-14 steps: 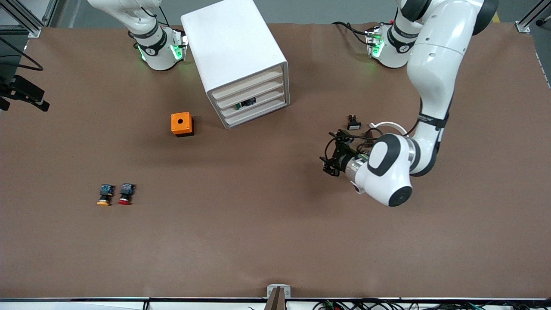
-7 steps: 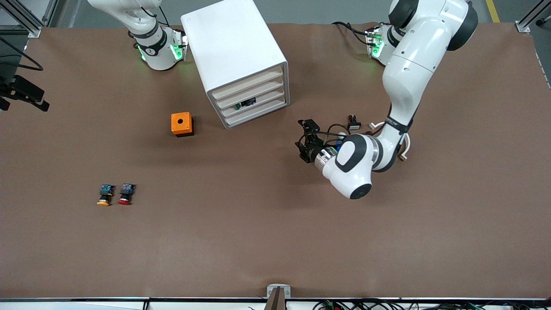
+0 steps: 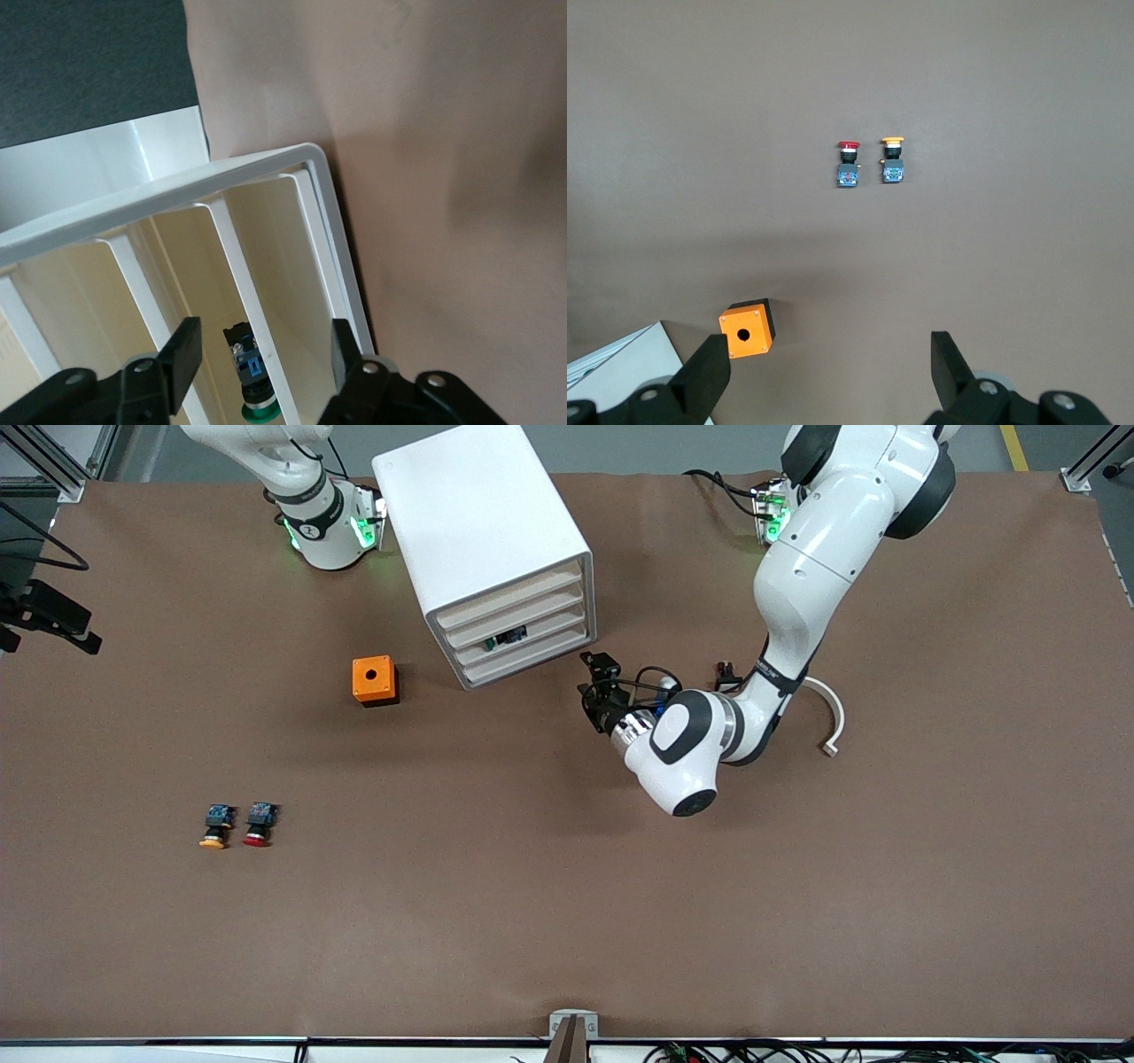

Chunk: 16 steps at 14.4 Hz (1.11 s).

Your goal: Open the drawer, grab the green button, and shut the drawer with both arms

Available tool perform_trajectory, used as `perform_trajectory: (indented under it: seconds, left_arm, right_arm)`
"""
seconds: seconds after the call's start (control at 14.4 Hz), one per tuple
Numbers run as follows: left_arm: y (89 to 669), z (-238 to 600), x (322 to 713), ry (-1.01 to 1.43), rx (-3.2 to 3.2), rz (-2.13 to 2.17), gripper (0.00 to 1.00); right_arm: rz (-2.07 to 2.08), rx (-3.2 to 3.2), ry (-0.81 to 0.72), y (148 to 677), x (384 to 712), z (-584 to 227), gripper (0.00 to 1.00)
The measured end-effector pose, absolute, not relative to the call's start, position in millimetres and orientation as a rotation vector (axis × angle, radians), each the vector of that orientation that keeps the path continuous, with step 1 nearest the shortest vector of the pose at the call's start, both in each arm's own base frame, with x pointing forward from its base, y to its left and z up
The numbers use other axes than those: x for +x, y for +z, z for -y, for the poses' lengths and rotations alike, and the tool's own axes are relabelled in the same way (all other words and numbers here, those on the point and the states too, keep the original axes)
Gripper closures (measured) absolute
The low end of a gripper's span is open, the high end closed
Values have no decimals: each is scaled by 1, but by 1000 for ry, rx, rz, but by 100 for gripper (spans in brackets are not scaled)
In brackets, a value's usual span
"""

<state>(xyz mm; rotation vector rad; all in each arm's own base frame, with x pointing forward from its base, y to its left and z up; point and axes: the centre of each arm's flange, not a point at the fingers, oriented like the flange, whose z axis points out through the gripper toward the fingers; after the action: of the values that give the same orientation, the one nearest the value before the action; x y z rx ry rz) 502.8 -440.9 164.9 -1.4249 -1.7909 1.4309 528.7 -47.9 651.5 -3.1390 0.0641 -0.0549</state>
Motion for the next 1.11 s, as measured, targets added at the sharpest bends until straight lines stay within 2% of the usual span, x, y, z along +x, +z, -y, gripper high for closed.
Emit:
perform_trajectory:
  seconds: [0.28,1.04,1.11]
  left_arm:
    - [146,451,488,1437,-1337,1777,40]
    - [123,489,427,1403,-1248,1629,46]
    - [121,491,422,1400,-1239,1618,53]
  right_arm:
    - [-64,-3139,-54,651,529,48,0]
    - [-64,-3139,-54,651,529,48,0]
    - [-64,-3139,-54,651,529,48,0]
